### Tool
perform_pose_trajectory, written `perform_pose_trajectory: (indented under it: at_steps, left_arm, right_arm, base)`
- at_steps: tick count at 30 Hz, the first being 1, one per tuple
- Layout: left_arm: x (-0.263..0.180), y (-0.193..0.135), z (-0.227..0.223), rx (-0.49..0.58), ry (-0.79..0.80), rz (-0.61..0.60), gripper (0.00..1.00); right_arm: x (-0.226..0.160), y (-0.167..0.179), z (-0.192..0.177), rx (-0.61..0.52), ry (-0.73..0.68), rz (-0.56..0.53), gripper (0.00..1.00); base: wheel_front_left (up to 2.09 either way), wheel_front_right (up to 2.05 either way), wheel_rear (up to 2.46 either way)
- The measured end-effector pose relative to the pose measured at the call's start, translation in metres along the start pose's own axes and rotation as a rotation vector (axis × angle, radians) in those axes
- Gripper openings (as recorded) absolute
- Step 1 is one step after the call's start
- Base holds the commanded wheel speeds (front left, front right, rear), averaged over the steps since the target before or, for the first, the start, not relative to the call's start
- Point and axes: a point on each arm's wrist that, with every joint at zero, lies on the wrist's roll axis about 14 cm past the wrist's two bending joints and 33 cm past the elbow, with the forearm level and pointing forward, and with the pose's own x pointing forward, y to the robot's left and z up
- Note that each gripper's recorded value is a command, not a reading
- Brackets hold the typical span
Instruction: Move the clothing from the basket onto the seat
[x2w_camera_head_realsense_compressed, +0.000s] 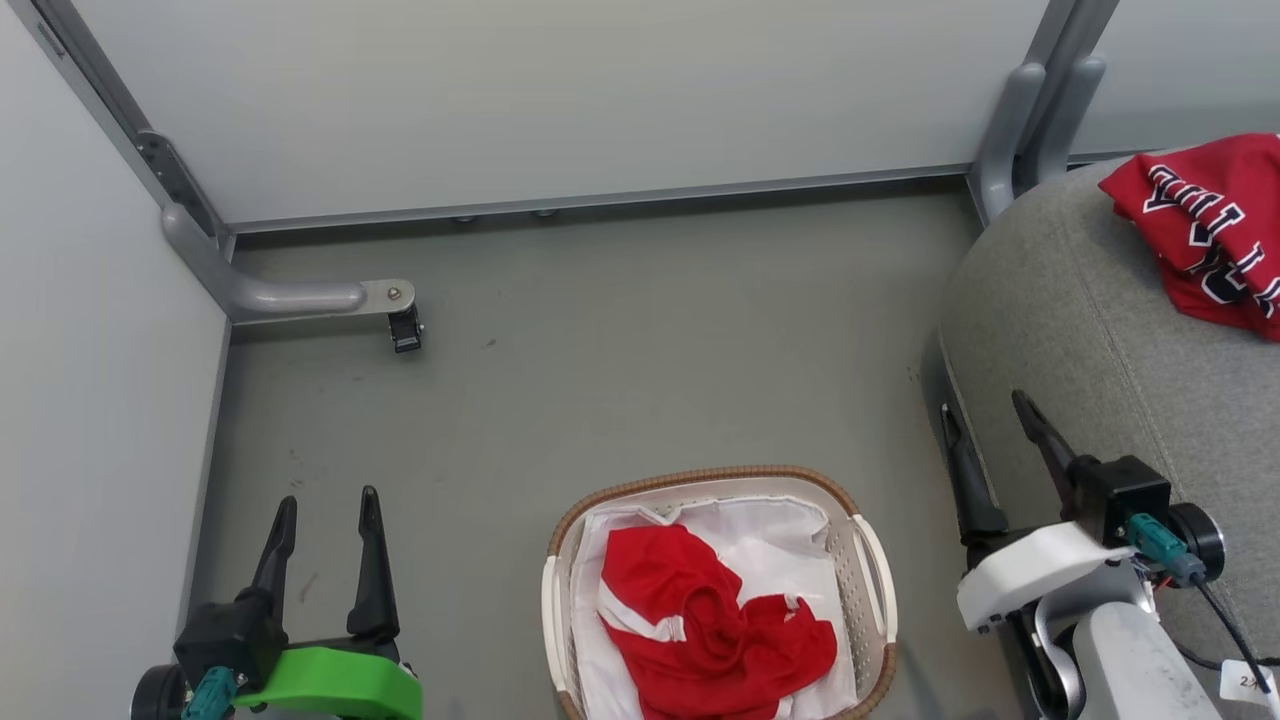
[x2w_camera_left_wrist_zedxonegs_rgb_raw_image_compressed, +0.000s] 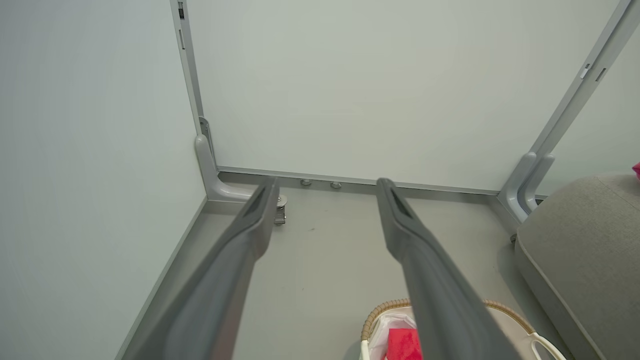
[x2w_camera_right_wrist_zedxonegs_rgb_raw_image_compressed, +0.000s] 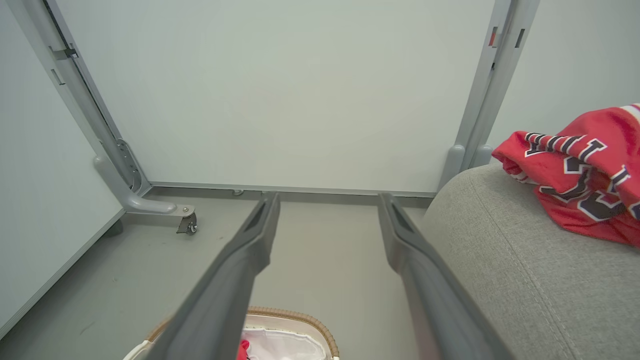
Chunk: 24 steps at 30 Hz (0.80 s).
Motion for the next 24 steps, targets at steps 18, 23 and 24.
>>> perform_pose_trajectory:
  at_steps: [18,23,24]
  left_arm:
    - [-0.01,-0.007,0.004,-0.009,-0.013,-0.016,1.0]
    - [-0.01,-0.007,0.003,-0.004,-0.008,-0.016,1.0]
    - [-0.01,-0.007,0.003,-0.004,-0.007,-0.017,1.0]
  right_arm:
    - [-0.016,0.021,-0.002,0.008,0.01,0.059,1.0]
    - [-0.016,0.021,-0.003,0.009,0.013,0.057,1.0]
    - [-0.016,0.02,-0.003,0.009,0.014,0.056,1.0]
  base:
    - [0.0,0.0,0.0]
    - [0.0,0.0,0.0]
    - [0.0,0.0,0.0]
